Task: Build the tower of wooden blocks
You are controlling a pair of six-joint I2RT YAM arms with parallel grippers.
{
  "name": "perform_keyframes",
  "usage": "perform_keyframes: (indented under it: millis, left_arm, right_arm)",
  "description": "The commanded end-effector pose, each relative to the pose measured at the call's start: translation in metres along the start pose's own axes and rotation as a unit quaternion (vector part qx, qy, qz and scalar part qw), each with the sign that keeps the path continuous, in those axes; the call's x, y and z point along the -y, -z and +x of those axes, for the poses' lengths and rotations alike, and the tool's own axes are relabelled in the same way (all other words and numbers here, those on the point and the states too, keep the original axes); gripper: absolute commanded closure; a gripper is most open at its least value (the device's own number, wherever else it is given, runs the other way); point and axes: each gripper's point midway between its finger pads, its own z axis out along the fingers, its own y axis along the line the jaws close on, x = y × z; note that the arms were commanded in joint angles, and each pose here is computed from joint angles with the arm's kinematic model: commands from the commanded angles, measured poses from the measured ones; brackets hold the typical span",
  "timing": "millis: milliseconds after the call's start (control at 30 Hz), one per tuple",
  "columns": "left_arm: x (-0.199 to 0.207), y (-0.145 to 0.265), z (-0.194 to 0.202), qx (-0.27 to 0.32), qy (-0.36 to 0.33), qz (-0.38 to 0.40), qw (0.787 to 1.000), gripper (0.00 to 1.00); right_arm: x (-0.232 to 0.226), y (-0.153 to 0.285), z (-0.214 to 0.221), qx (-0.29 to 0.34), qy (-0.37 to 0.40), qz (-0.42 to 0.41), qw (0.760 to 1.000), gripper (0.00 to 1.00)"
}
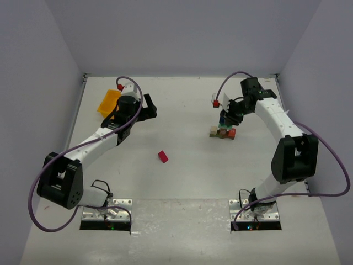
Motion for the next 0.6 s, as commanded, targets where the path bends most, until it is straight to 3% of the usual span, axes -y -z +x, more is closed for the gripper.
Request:
perform_keyframes:
  millis: [0,567]
  left_arm:
    - [0.0127,-0.0011,-0.0287,0.039,0.001,0.019,0.999,0.0]
    - [0.0141,-0.0013,-0.0271,0.035,0.001,0.023,0.999,0.0]
  right_arm:
    - [0.0065,0.0002,-0.006,0.003,0.013,0.007,1.0,0.8]
    - [0.0057,-0.0018,-0.0031,-0.003,0.014,0.004,1.0,0.75]
